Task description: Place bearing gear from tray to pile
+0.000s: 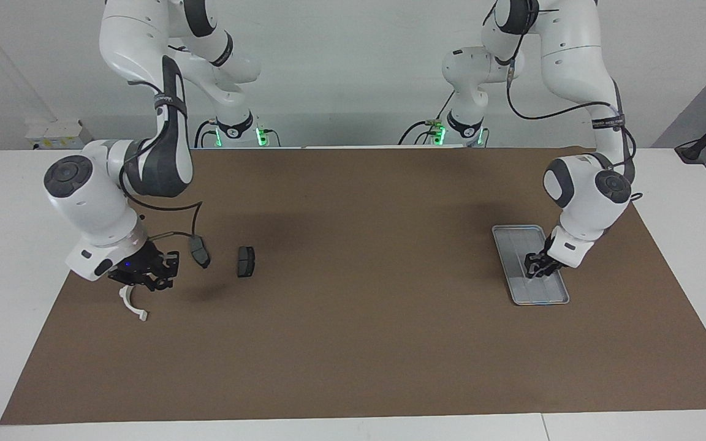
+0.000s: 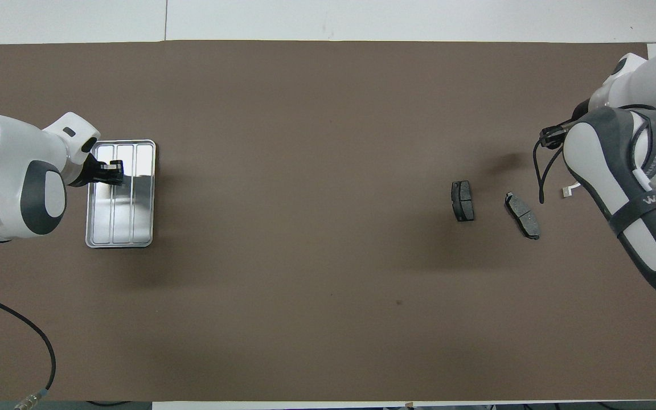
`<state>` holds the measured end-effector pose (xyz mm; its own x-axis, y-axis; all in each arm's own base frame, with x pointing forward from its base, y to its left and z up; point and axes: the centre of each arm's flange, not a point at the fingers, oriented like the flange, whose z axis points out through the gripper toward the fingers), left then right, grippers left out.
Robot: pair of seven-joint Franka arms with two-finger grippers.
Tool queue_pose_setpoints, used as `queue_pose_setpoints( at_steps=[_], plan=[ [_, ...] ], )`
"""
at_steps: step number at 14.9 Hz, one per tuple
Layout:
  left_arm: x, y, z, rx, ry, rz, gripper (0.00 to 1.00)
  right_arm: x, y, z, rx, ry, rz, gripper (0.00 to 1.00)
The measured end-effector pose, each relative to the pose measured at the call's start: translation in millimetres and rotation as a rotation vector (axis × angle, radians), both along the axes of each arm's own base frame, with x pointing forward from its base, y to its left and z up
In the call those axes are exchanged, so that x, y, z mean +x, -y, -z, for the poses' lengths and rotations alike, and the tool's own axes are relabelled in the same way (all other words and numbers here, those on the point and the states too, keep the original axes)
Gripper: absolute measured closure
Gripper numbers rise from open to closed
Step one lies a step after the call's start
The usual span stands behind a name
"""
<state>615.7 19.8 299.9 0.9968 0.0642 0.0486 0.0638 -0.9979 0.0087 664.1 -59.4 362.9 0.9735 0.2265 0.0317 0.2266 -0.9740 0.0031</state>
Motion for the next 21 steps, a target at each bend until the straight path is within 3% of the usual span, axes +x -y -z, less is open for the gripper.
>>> queue_pose_setpoints(
  at_steps=[6,11,17,21],
  plan=[
    [5,10,-9,-0.008,-0.019,-0.027,0.76,-5.4,-5,39,0.002,0.009,-0.006,0.65],
    [9,119,-40,-0.012,-0.068,-0.172,0.76,-9.5,-5,60,0.004,-0.007,-0.006,0.65],
    [-42,278,-40,0.006,-0.099,-0.375,0.76,-12.9,-5,69,0.005,-0.024,-0.005,0.65],
    [-83,367,-50,-0.012,-0.072,-0.451,0.76,-13.7,-5,72,0.005,-0.029,-0.005,0.65]
  ],
)
